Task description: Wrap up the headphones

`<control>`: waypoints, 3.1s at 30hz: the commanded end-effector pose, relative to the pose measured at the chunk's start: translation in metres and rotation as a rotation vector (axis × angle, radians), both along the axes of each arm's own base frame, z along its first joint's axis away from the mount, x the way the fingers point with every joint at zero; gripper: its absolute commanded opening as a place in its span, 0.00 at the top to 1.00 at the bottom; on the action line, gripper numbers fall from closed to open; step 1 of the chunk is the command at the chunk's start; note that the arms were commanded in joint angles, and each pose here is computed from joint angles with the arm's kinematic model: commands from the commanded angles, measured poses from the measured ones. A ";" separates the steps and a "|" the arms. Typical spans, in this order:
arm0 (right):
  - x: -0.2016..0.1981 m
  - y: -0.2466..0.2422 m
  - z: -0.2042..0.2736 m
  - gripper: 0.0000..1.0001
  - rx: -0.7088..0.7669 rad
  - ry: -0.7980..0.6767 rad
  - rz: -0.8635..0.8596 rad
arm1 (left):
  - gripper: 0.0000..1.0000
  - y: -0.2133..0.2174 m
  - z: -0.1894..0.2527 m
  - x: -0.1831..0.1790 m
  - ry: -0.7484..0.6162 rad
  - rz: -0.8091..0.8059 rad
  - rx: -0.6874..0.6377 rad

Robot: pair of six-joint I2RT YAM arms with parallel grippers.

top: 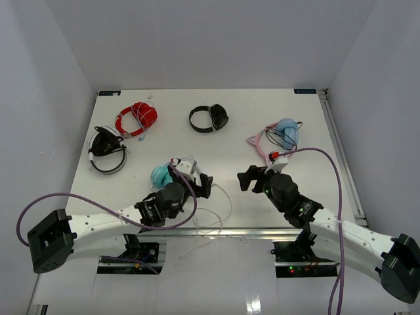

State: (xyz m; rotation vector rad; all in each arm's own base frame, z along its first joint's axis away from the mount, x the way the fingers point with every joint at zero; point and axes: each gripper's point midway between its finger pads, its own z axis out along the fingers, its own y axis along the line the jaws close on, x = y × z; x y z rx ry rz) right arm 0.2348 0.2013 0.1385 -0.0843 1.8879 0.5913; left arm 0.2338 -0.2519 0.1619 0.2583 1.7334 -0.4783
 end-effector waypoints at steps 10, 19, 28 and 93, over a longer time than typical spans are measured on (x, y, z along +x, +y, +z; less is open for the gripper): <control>0.006 -0.007 0.030 0.10 0.076 -0.064 -0.057 | 0.16 0.008 -0.025 0.026 0.097 0.198 0.246; 0.001 -0.021 0.038 0.07 0.114 -0.105 -0.092 | 0.26 0.005 -0.082 0.039 0.280 0.197 0.444; -0.001 -0.021 0.042 0.06 0.121 -0.113 -0.081 | 0.31 -0.012 -0.114 0.039 0.344 0.108 0.544; -0.074 0.025 0.153 0.05 0.375 -0.665 0.447 | 1.00 -0.089 0.259 -0.104 0.316 -0.745 -0.483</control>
